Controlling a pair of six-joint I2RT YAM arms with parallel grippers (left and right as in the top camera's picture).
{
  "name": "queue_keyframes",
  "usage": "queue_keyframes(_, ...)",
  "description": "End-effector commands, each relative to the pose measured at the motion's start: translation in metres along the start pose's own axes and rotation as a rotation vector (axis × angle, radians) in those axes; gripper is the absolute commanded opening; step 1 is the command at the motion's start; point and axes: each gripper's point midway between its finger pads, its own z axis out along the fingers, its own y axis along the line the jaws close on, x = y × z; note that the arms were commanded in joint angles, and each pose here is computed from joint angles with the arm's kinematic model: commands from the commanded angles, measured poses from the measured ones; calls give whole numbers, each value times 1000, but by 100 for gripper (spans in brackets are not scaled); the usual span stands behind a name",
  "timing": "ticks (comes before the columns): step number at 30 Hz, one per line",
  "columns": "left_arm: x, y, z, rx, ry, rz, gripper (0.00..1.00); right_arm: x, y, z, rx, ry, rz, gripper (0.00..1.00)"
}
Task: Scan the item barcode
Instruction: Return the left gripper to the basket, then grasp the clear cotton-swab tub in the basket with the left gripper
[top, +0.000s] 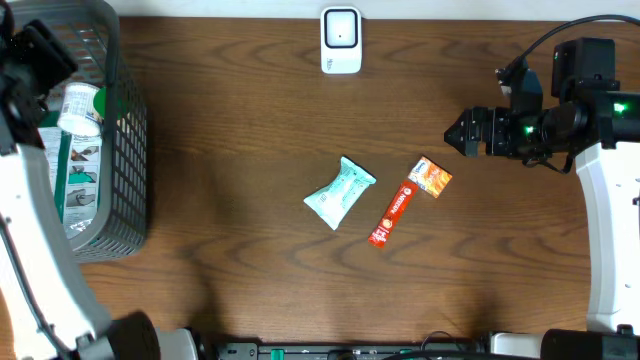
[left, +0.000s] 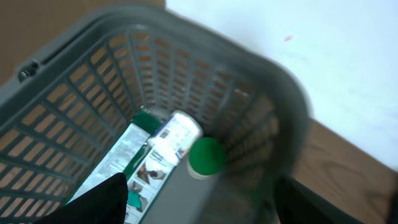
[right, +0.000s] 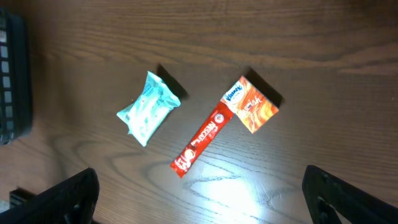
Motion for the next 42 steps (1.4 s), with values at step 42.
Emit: queue_keyframes(42,159,55,290,51,447,268,86,-4,3,-4,-5,-15,-2,99)
